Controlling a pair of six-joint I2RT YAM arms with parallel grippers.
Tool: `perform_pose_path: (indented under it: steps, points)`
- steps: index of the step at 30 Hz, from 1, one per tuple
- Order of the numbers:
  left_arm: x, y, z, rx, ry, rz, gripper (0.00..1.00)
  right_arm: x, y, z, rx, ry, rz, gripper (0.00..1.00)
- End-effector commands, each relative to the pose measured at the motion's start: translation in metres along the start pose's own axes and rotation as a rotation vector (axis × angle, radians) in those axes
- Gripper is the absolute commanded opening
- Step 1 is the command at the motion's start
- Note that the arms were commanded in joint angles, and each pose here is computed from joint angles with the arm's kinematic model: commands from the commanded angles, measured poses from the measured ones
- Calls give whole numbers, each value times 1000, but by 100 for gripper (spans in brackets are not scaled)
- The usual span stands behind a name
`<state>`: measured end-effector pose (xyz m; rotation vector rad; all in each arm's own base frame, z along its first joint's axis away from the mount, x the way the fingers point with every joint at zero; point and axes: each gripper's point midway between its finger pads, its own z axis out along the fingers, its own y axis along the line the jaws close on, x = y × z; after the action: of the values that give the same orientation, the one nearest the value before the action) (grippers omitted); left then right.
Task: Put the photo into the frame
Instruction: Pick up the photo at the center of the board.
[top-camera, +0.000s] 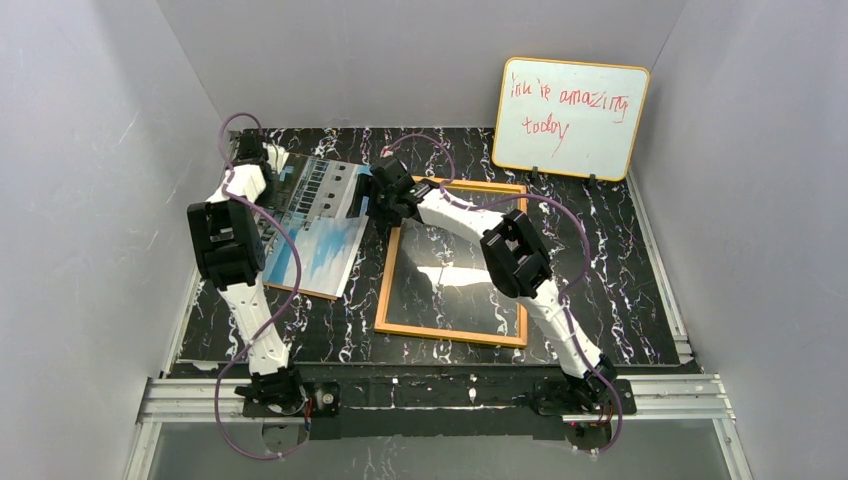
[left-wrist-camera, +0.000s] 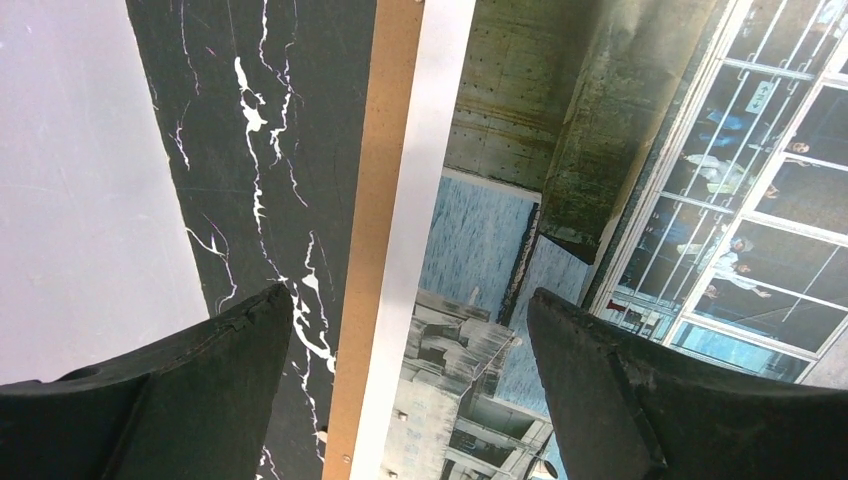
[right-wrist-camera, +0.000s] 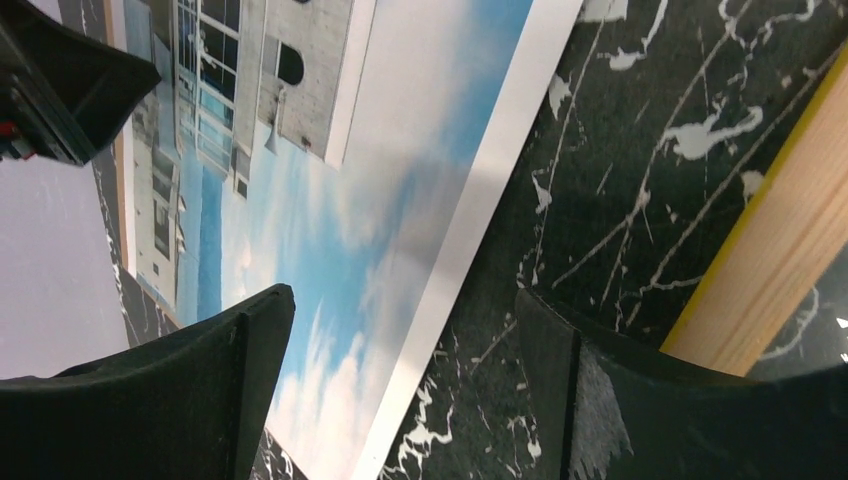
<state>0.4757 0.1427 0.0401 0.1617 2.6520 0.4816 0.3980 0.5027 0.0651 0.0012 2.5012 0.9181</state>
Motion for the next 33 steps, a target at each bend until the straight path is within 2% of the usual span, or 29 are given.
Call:
perform_pose_path:
  steps: [1,8,13,18,25,33]
  points:
    - [43,-20,7,65,126,72,86,-5,-2,14,42,-21,26,89]
    - [51,-31,13,108,140,83,84,-3,-18,24,99,-41,58,89]
    - [55,-34,16,115,147,85,84,0,-10,31,60,-23,107,86]
    - [58,-34,15,110,147,109,84,9,5,35,-37,45,222,84]
    - [63,-35,16,110,157,137,84,-10,25,19,-138,-15,236,78]
    - [66,-38,15,106,156,155,84,-33,63,-14,-269,-102,179,70]
